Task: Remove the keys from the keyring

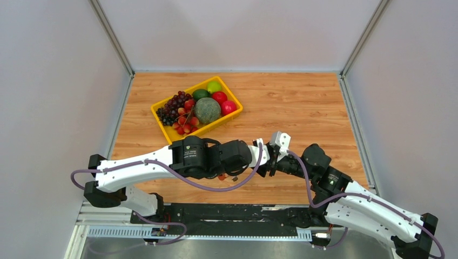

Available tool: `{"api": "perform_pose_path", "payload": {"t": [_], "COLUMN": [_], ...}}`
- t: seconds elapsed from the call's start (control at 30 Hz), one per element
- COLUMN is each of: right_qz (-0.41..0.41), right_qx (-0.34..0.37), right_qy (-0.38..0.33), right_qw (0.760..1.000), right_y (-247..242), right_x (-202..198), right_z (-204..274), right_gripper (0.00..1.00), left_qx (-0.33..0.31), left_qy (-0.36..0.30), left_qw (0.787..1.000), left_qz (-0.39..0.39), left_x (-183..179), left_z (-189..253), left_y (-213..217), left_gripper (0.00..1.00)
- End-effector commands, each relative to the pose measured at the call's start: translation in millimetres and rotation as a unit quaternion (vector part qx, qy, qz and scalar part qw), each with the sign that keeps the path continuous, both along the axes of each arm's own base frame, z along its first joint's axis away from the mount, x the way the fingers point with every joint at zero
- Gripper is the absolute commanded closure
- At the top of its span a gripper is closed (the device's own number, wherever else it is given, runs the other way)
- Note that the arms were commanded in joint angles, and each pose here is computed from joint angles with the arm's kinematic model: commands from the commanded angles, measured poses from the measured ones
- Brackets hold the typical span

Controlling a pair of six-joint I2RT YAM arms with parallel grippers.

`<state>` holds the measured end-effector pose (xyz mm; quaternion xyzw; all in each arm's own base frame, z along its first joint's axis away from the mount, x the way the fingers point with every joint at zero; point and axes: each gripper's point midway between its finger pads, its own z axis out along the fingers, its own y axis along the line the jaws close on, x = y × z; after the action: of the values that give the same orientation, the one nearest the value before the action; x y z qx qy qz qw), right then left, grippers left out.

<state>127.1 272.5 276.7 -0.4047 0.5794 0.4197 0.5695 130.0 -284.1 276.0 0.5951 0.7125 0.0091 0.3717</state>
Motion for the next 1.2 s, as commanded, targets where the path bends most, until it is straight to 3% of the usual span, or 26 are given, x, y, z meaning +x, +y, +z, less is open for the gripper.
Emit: {"api": "perform_pose_path", "payload": {"t": [0.0, 0.5, 0.8, 1.17], "right_qz": [0.006, 0.038, 0.052, 0.082], "right_qx": [0.027, 0.049, 0.055, 0.074], "right_qy": [-0.016, -0.019, -0.03, -0.043], "right_qw": [0.999, 0.998, 0.997, 0.993], "right_y": [6, 14, 15, 15], "right_x": [0, -8, -13, -25], "right_z": [9, 11, 18, 32], "right_gripper": [0.56, 0.49, 0.48, 0.5], "left_qx": [-0.045, -0.08, -0.134, -0.14], "left_qy": [0.012, 0.028, 0.039, 0.054], "left_qw": [0.999, 0.996, 0.984, 0.972], "left_qz": [0.004, -0.022, -0.108, -0.18], "left_x": [-4, -12, -31, -50], "left_z": [19, 31, 49, 49], "left_y": [-3, -12, -20, -22], "left_gripper": [1.0, 1.0, 1.0, 1.0]}}
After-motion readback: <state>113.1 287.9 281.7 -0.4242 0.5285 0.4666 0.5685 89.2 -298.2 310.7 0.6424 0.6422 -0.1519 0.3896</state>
